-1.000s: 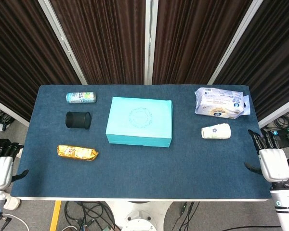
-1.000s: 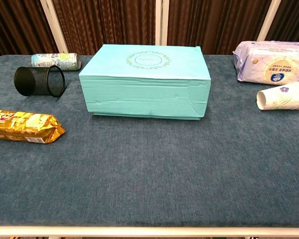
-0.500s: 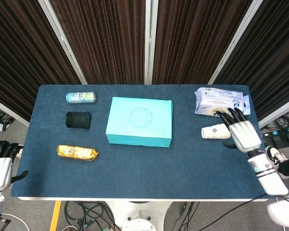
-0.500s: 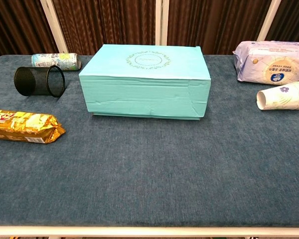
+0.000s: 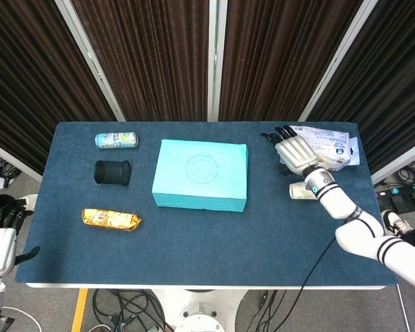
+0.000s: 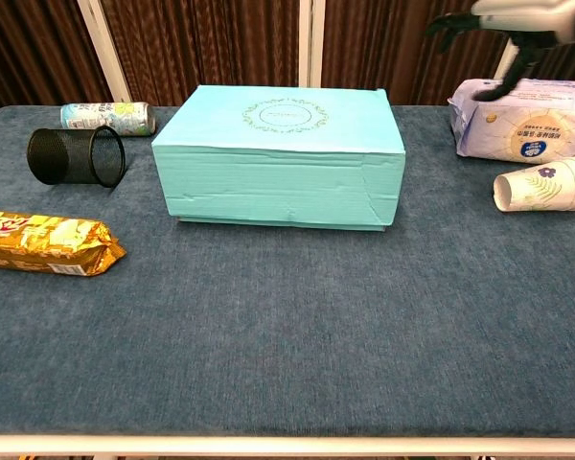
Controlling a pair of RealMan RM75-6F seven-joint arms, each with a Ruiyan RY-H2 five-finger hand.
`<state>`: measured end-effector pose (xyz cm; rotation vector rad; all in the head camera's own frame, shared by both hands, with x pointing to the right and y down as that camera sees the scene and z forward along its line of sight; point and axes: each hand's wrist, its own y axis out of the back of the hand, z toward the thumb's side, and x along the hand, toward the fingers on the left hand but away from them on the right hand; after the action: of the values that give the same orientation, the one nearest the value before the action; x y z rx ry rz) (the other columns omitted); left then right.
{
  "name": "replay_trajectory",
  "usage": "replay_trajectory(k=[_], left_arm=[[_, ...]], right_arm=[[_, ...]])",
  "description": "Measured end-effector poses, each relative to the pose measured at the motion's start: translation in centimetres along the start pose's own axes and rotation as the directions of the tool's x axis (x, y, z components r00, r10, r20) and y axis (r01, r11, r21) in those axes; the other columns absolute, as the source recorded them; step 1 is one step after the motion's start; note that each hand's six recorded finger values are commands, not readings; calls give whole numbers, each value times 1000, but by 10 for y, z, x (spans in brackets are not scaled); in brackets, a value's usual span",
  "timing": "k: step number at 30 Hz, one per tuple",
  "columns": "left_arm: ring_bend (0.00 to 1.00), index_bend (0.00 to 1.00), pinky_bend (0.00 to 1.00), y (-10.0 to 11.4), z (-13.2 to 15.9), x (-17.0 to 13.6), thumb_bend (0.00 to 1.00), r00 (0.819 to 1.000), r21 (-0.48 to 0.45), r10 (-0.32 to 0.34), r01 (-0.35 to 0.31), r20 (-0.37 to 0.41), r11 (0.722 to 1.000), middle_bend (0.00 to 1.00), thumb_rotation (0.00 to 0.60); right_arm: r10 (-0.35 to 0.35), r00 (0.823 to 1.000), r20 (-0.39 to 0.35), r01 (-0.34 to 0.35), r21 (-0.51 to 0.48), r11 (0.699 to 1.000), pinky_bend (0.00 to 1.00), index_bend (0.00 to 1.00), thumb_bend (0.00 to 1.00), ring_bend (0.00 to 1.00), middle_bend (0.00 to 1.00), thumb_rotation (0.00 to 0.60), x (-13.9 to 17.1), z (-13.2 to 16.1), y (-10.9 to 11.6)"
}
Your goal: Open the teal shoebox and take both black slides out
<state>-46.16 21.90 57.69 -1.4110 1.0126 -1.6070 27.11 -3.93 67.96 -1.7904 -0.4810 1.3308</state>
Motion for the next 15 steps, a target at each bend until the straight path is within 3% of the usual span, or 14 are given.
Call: replay_trajectory(k=[2, 7, 15], left_arm=[[106, 244, 96, -1, -1, 0, 0, 1000, -2, -4, 4, -4, 1000, 184, 600], [106, 244, 96, -5, -3, -1, 0, 1000, -9, -13, 13, -9, 1000, 184, 600], [105, 244, 99, -12, -6, -5, 0, 999, -33, -37, 37, -14, 999, 184, 600]], right_arm=[[46, 999, 2, -46, -83, 996, 0, 0, 618, 0, 150, 600, -11, 7, 0], [134, 991, 3, -129, -271, 954, 2, 0, 703, 0, 171, 600, -37, 23, 1], [172, 985, 19, -156, -327, 932, 7, 0, 703, 0, 192, 600, -73, 45, -9]])
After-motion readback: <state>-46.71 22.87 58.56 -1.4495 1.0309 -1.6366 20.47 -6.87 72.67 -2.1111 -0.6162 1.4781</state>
